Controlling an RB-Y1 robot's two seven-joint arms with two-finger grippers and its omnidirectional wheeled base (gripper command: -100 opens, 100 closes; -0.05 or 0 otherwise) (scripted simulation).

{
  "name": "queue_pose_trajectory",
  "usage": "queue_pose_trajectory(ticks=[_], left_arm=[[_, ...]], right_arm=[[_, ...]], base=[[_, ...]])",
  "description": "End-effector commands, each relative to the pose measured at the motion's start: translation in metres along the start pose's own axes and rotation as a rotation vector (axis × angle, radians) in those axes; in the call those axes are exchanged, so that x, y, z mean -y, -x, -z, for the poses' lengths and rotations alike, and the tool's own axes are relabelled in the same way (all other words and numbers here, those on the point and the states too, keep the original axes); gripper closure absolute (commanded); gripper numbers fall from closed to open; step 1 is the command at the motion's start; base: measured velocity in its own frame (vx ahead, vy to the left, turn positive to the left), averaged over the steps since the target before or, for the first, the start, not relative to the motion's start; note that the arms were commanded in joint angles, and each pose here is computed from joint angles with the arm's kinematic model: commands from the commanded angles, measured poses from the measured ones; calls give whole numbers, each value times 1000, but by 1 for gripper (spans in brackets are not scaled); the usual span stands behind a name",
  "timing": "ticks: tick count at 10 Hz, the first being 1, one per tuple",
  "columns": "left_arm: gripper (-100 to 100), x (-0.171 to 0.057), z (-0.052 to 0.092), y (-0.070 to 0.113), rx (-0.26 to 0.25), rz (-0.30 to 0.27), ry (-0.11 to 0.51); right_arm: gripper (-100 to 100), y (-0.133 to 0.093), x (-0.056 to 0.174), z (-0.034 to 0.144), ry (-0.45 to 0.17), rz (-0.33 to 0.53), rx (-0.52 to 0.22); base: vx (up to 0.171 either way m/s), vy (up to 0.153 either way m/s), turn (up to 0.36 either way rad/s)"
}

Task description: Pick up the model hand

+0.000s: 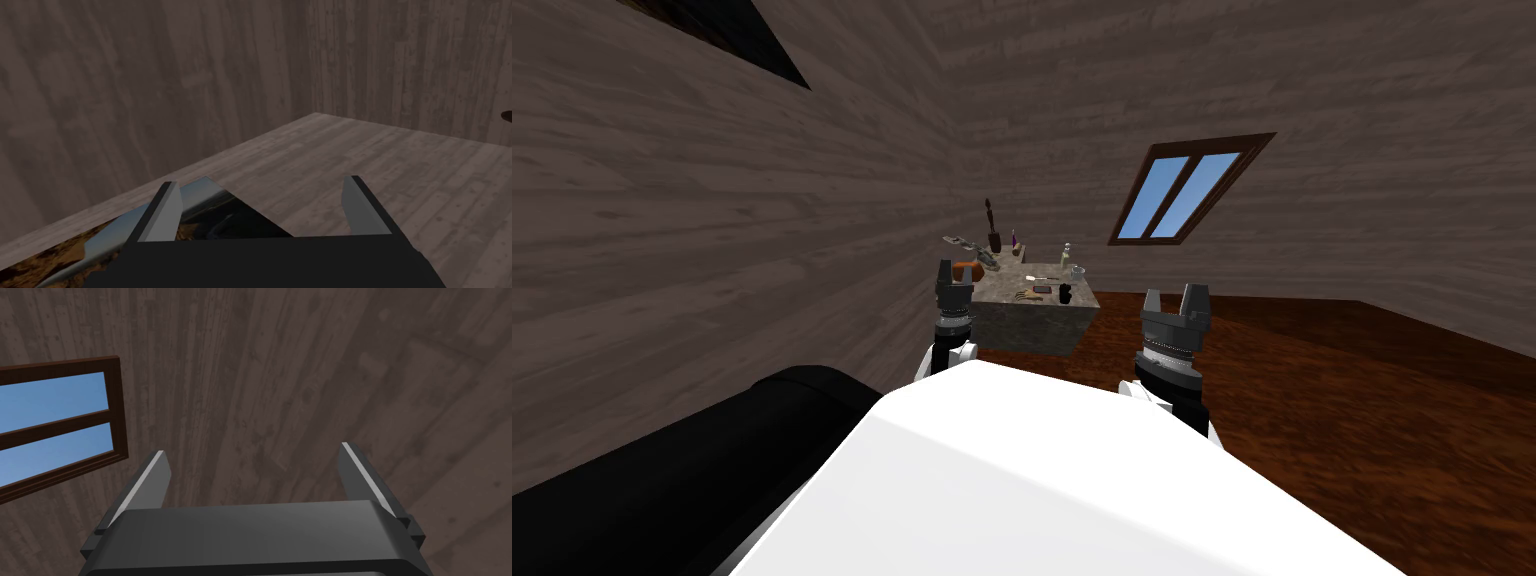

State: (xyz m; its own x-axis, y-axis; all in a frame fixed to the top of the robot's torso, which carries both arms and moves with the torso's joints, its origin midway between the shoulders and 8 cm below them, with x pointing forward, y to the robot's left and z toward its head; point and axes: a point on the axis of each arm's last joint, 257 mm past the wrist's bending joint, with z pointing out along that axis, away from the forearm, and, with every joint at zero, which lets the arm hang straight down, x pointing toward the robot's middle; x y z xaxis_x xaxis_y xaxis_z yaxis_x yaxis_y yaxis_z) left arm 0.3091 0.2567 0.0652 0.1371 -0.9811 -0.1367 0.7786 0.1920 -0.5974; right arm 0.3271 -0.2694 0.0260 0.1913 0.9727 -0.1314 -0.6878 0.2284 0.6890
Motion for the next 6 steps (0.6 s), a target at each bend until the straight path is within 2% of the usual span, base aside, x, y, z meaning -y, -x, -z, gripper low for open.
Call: queue_pose_trajectory(ticks=[1, 2, 6], left_arm=[[-100, -8, 0, -4, -26, 5, 24], [-100, -21, 1, -7, -44, 14, 59], [-100, -56, 4, -11, -59, 47, 163]], right_arm=[[0, 0, 0, 0, 0, 0, 0], [0, 0, 0, 0, 0, 0, 0], [0, 0, 0, 0, 0, 0, 0]], base=[[6, -5, 2], [20, -15, 4], [21, -19, 4]])
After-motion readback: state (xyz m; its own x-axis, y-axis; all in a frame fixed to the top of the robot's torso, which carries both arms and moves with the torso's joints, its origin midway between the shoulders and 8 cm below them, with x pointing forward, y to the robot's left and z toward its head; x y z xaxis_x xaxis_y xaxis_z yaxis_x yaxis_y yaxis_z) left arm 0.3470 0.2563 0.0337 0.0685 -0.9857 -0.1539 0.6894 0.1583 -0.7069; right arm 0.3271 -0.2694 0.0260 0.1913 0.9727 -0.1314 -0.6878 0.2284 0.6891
